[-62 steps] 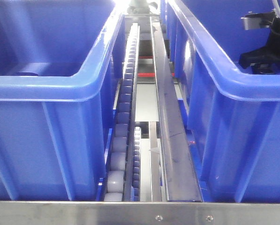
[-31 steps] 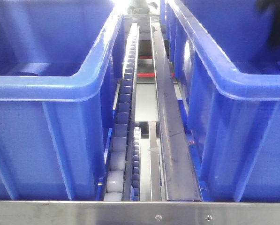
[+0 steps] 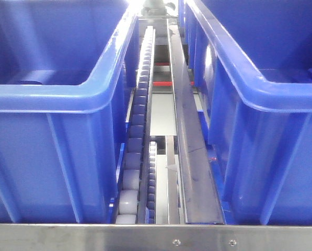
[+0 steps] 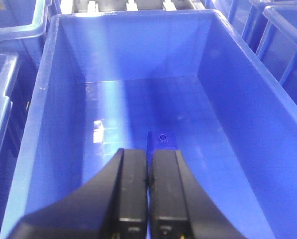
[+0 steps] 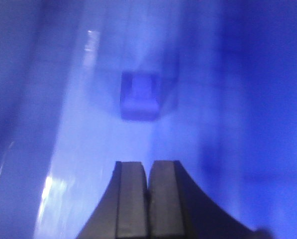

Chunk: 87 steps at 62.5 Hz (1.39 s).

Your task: Pick and sort blue part to right shelf

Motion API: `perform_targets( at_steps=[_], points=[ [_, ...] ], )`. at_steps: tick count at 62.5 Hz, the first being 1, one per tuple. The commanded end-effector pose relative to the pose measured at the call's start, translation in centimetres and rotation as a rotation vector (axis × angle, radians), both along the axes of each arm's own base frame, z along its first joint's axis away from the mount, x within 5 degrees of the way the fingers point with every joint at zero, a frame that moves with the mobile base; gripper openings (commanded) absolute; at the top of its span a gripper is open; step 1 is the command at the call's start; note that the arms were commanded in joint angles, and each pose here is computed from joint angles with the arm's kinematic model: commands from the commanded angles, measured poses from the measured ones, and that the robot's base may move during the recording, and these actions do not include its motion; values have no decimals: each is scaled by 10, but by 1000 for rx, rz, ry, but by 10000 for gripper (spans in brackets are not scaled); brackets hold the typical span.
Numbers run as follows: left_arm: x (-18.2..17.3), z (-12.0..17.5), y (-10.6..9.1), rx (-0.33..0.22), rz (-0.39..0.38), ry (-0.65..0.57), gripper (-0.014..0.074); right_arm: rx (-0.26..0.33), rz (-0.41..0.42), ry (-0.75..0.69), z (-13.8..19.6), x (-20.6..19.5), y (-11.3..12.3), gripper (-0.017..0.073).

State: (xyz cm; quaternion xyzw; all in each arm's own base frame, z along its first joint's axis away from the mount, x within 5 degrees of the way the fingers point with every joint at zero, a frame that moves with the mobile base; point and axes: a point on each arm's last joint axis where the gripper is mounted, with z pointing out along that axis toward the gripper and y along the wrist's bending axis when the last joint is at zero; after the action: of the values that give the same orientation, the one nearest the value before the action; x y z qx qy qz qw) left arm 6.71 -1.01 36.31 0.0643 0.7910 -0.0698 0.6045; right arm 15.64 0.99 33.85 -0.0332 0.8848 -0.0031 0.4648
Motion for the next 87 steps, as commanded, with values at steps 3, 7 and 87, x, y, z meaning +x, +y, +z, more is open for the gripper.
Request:
perform_targets(
  at_steps=[3, 7, 87],
  points=[
    [0, 15, -1, -15, -20, -102, 136, 0, 9, -224, 10, -32, -3, 36],
    [0, 15, -1, -13, -19, -103, 136, 5, 10, -278, 8, -48, -5, 36],
    [-5, -3, 3, -10, 39, -167, 136, 35, 18, -692, 26, -120, -10, 36]
  ],
)
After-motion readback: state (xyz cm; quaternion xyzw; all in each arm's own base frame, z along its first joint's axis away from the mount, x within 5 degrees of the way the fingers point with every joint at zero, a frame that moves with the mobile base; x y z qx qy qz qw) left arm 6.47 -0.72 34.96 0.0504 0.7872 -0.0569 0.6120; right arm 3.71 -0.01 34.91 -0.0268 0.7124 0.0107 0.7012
